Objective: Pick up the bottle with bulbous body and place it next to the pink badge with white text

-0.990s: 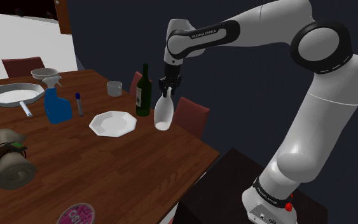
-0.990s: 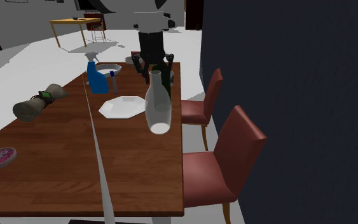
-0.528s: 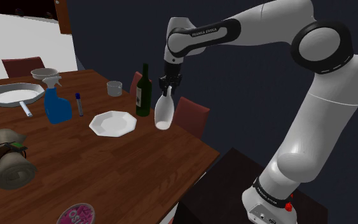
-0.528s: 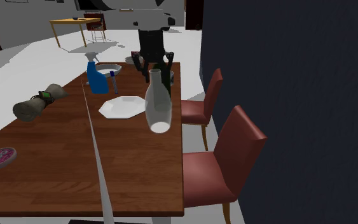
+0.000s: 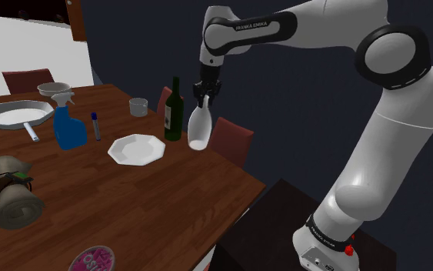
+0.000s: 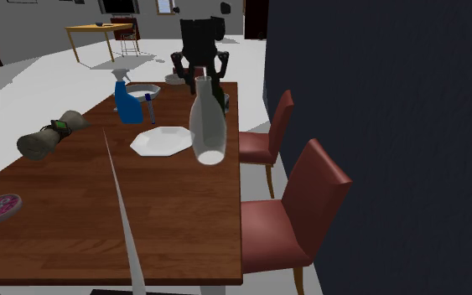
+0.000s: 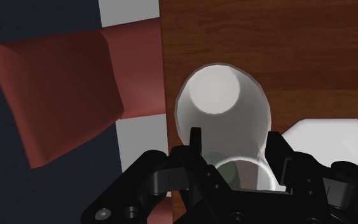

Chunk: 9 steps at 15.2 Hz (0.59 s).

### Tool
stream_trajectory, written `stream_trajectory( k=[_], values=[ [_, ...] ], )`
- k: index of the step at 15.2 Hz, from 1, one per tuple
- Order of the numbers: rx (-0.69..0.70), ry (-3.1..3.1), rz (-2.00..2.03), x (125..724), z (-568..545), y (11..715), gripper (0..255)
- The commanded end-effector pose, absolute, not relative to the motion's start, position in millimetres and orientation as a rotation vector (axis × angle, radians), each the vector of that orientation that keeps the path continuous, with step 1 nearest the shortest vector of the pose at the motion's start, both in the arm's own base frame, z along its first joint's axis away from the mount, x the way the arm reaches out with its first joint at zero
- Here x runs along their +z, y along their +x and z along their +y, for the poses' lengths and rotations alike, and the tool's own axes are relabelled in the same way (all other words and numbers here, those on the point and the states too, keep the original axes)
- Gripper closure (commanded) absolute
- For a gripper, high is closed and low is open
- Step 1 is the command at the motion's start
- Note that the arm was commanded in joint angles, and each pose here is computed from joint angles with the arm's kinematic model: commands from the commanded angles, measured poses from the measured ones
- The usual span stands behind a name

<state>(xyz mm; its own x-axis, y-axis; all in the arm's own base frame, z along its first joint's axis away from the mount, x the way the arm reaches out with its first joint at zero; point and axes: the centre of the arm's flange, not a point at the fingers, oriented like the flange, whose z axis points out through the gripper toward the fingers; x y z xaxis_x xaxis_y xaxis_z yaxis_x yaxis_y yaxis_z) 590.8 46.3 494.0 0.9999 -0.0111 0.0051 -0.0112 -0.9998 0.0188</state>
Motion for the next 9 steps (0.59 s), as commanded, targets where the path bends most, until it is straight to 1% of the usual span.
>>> stream_trajectory(
  k=[1, 7, 9],
  values=[
    [0.008, 3.123, -0.017, 505, 46, 590, 255],
    [0.008, 3.123, -0.017, 533, 46, 590, 255],
    [0.008, 3.123, -0.017, 544, 66, 576, 255]
  ],
)
